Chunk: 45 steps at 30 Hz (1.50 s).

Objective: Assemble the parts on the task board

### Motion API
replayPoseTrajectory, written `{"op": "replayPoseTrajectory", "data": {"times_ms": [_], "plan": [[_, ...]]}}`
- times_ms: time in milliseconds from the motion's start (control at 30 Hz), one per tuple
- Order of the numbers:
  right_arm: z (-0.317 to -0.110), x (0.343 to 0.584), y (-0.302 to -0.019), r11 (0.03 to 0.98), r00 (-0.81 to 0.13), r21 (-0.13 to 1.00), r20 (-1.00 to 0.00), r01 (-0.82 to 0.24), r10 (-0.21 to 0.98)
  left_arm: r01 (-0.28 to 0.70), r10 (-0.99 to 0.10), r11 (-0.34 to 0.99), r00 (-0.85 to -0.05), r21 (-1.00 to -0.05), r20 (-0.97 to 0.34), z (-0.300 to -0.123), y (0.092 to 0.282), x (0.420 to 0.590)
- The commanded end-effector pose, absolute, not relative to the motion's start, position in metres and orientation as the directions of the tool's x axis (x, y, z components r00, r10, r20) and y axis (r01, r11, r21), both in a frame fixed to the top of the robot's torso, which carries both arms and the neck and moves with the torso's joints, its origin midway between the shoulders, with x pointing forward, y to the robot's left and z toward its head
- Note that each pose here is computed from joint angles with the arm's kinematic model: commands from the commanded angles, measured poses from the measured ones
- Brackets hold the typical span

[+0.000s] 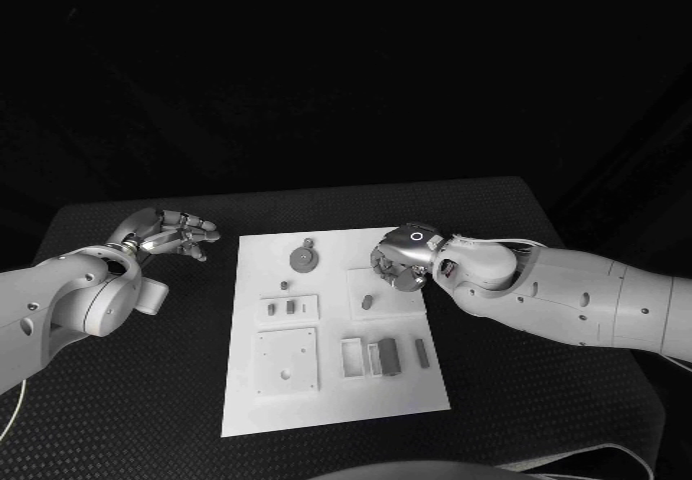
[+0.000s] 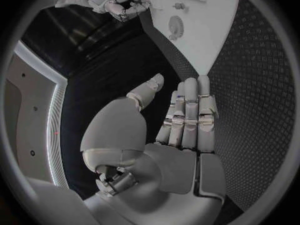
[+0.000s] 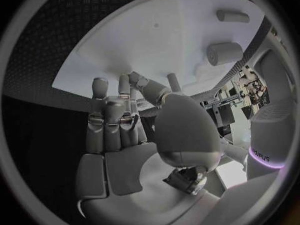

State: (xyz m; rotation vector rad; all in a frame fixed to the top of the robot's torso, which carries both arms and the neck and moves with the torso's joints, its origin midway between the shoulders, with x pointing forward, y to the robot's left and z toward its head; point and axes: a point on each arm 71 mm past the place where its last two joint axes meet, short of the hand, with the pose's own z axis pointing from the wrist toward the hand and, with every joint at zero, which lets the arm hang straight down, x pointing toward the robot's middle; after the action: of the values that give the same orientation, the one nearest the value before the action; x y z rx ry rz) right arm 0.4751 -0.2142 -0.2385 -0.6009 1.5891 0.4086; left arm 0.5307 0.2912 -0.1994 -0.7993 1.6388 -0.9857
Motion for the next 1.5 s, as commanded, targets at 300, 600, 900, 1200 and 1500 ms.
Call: {"op": "replayPoseTrajectory", "data": {"times_ms": [300, 600, 900, 1200, 1500], "plan": [[-0.2363, 0.4765, -0.2133, 0.8, -0.041, -0.074, -0.992, -0.595, -0.122, -0.023, -0.866, 0.442, -0.269, -0.897, -0.421, -0.1985, 0.289, 0.5309], [-0.2389, 0.478, -0.2161, 0.808, -0.074, -0.062, -0.989, -0.586, -0.129, -0.023, -0.866, 0.442, -0.269, -0.897, -0.42, -0.1985, 0.2892, 0.5306], [-0.2398, 0.4819, -0.2198, 0.82, -0.105, -0.023, -0.989, -0.571, -0.101, -0.025, -0.867, 0.443, -0.268, -0.896, -0.421, -0.1985, 0.2898, 0.5303], [-0.2412, 0.4824, -0.2204, 0.821, -0.126, -0.02, -0.986, -0.571, -0.112, -0.025, -0.867, 0.443, -0.268, -0.896, -0.421, -0.1984, 0.29, 0.5302], [-0.2411, 0.4799, -0.217, 0.809, -0.126, -0.026, -0.984, -0.587, -0.124, -0.024, -0.867, 0.443, -0.266, -0.896, -0.421, -0.1983, 0.2907, 0.5302]]}}
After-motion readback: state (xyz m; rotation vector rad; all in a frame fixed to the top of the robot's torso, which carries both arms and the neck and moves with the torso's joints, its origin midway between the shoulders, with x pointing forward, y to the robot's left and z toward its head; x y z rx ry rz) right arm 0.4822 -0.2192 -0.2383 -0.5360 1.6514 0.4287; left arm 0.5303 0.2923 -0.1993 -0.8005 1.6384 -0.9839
